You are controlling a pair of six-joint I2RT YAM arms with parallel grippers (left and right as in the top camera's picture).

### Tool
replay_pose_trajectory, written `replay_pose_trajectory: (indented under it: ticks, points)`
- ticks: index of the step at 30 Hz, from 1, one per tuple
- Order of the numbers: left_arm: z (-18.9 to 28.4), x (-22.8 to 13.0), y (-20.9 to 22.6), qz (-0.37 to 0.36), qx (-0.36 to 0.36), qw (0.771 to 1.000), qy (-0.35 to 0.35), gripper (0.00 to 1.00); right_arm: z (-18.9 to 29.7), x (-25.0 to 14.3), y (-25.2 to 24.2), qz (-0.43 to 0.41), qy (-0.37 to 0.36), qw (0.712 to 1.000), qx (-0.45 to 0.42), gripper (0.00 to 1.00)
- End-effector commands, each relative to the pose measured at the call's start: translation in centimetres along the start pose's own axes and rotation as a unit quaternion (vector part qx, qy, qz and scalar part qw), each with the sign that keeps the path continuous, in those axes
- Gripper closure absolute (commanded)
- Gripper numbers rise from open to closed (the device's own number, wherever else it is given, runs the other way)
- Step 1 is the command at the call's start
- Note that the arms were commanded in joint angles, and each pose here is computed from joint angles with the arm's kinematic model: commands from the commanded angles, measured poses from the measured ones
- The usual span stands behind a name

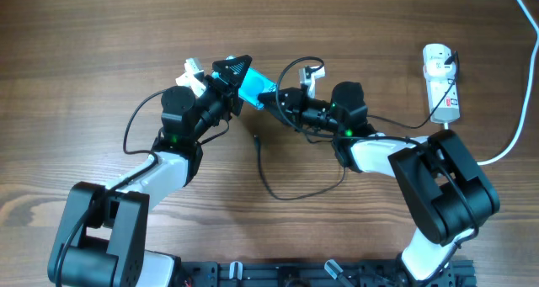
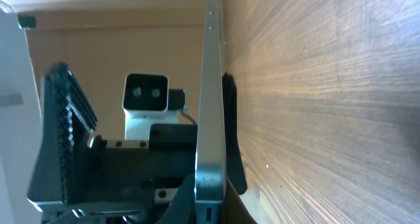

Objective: Plug charger to phone and switch on socket

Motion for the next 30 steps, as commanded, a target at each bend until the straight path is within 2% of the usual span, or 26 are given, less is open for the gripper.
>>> replay_pose_trajectory:
  ticks: [1,9,16,20,27,30]
  points:
    - [-0.04,0.01,0.21,0.003,0.001,1.000,-0.004,0.07,-0.84,-1.09,0.06,0.003,0.025,1.000,0.000,0.96]
    - [-0.04,0.00,0.21,0.003,0.001,1.000,-0.004,0.15,-0.90,-1.32,0.01,0.003,0.035,0.999,-0.001,0.95]
    - [-0.04,0.00,0.21,0.003,0.001,1.000,-0.004,0.28,-0.88,-1.53,-0.03,0.006,0.048,0.999,-0.003,0.96]
    - [-0.04,0.00,0.21,0.003,0.001,1.000,-0.004,0.39,-0.88,-1.55,-0.03,0.006,0.049,0.999,-0.004,0.96]
    - [-0.04,0.00,0.22,0.007,0.001,1.000,-0.004,0.65,-0.88,-1.55,-0.04,0.006,0.049,0.999,-0.004,0.96]
    - [-0.04,0.00,0.22,0.007,0.001,1.000,-0.004,0.71,-0.88,-1.55,-0.04,0.005,0.049,0.999,-0.004,0.96]
Point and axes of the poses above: each gripper's point midway between its finger pads, its own z axis back along the fingers, its own y axis along the line the jaws close on, x = y × z, the point moved 9 cm from there along z, back along the fingers, and after that the axes turned 12 degrees about -z, right-handed, at the moved point
